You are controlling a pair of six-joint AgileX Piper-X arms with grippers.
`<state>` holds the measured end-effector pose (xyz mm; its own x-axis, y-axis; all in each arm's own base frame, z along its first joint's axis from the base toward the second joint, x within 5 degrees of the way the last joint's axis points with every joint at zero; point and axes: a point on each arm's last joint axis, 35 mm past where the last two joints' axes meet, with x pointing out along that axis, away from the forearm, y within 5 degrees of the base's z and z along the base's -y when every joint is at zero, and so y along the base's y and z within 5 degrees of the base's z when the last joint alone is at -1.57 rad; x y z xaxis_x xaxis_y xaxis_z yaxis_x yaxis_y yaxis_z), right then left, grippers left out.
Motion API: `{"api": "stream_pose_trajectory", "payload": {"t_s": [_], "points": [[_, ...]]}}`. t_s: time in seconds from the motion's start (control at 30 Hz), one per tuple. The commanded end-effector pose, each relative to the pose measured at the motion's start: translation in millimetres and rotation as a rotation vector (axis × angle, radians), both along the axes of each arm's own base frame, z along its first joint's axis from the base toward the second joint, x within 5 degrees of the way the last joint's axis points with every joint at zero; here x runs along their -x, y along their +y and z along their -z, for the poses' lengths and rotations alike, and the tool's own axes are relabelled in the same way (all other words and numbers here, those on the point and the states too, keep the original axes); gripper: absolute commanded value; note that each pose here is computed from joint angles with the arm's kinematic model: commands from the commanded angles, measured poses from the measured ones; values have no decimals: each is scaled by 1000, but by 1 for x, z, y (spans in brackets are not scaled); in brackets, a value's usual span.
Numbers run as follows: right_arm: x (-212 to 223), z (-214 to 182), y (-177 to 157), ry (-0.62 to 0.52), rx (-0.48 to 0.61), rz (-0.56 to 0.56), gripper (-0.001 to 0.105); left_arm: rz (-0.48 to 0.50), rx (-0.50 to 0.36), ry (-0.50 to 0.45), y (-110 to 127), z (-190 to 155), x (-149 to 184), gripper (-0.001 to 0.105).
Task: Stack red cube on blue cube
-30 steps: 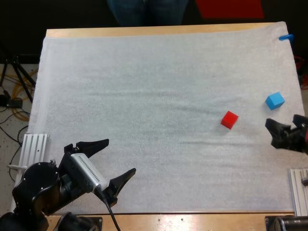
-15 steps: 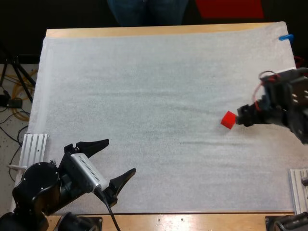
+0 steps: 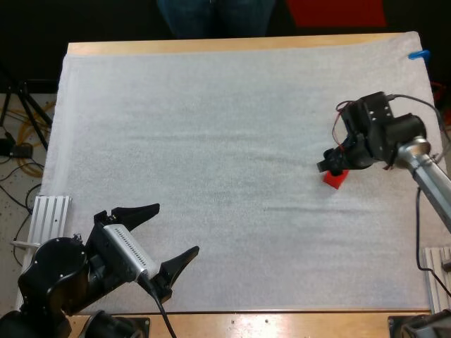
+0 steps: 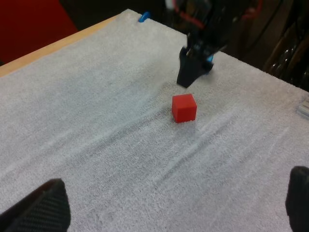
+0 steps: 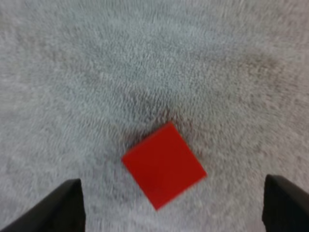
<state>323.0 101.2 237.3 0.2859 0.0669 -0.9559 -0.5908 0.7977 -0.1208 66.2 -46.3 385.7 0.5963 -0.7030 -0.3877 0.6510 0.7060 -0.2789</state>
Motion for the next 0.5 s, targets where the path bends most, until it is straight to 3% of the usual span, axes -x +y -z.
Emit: {"api": "stream_pose_trajectory", "payload": {"t_s": [0.0,0.47], "points": [[-5,3,2,-6,3,-12,71,9,14,-10,-1,-3,0,87],[-21,67,7,146,50,-12,71,9,14,-10,-1,-3,0,87]]}}
